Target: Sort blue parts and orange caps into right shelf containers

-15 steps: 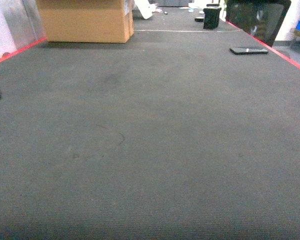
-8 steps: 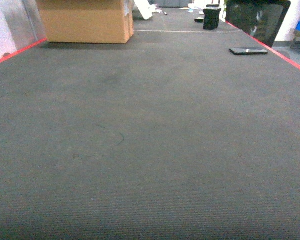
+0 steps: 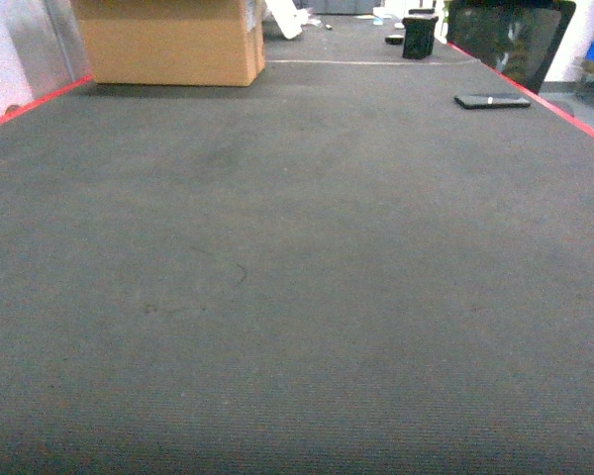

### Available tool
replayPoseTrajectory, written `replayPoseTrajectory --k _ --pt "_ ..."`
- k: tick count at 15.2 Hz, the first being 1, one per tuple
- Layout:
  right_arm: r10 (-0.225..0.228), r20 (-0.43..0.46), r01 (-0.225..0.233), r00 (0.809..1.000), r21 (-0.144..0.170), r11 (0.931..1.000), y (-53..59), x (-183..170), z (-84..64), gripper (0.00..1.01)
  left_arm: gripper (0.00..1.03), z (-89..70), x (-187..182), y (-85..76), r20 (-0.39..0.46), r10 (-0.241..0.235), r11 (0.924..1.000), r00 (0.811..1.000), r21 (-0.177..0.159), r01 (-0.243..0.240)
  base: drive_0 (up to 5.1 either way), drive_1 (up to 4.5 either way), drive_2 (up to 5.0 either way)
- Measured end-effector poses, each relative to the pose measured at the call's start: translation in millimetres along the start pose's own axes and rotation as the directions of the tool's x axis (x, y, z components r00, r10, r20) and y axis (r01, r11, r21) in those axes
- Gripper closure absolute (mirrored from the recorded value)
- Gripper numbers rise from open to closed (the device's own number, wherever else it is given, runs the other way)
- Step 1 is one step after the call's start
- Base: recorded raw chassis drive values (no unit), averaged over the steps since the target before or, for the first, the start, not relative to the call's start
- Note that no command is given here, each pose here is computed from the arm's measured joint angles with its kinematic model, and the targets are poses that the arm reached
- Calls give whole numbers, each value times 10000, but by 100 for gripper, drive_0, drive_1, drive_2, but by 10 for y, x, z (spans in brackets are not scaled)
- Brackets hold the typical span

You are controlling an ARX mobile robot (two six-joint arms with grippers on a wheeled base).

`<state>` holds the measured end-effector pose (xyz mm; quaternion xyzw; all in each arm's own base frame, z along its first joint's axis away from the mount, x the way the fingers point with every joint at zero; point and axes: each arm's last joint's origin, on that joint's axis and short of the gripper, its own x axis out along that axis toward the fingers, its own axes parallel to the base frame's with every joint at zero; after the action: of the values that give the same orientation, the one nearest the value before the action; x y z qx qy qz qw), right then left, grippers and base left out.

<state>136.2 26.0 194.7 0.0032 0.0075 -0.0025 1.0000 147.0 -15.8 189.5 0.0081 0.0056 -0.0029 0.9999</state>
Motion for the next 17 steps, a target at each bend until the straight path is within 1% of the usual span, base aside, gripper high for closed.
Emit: replayPoseTrajectory --k 1,2,3,4,5,6,7,8,9,10,15,16,17 --pt "8 13 -8 10000 0 10000 -71 -53 -64 57 61 -77 -66 47 -116 90 9999 9999 -72 -91 0 0 0" --pt "12 92 -12 10000 12 10000 -101 -79 -79 57 61 -85 -103 120 -1 -4 10000 10000 -99 4 0 0 0" --pt "32 140 -32 9999 13 10000 -123 -104 -99 57 61 -93 -130 162 49 214 9997 9998 -107 -214 0 0 0" --pt "-7 61 7 10000 -1 10000 -144 -121 -133 57 61 -110 -156 163 49 188 9998 9998 -122 -187 0 0 0" --pt "57 11 -57 10000 -8 10000 -166 -138 -157 57 61 -127 -177 155 36 54 9999 10000 -122 -53 0 0 0" --pt "100 18 -100 9999 0 10000 -243 -158 -179 57 61 -153 -202 150 -32 26 9999 10000 -121 -26 0 0 0" --pt "-178 122 178 9998 13 9998 -276 -175 -177 57 61 -165 -222 152 -29 68 9999 10000 -125 -68 0 0 0" --pt "-14 121 14 9999 3 10000 -268 -190 -188 57 61 -195 -239 152 288 50 9999 9996 -121 -47 0 0 0" --pt "51 171 -51 9998 2 10000 -262 -201 -200 57 61 -211 -251 151 105 44 9999 9999 -125 -42 0 0 0" --pt "59 205 -59 9998 2 10000 -262 -213 -248 57 61 -203 -268 152 174 49 9999 9998 -121 -46 0 0 0" --pt "55 247 -55 9997 2 10000 -263 -271 -249 57 61 -202 -347 151 200 53 9999 9998 -125 -50 0 0 0" --pt "55 201 -55 9998 2 10000 -263 -282 -255 57 61 -201 -359 151 220 49 9999 9997 -125 -46 0 0 0" --pt "82 -287 -82 9996 3 10000 -262 -340 -313 57 61 -204 -368 151 204 49 9999 9998 -121 -47 0 0 0"
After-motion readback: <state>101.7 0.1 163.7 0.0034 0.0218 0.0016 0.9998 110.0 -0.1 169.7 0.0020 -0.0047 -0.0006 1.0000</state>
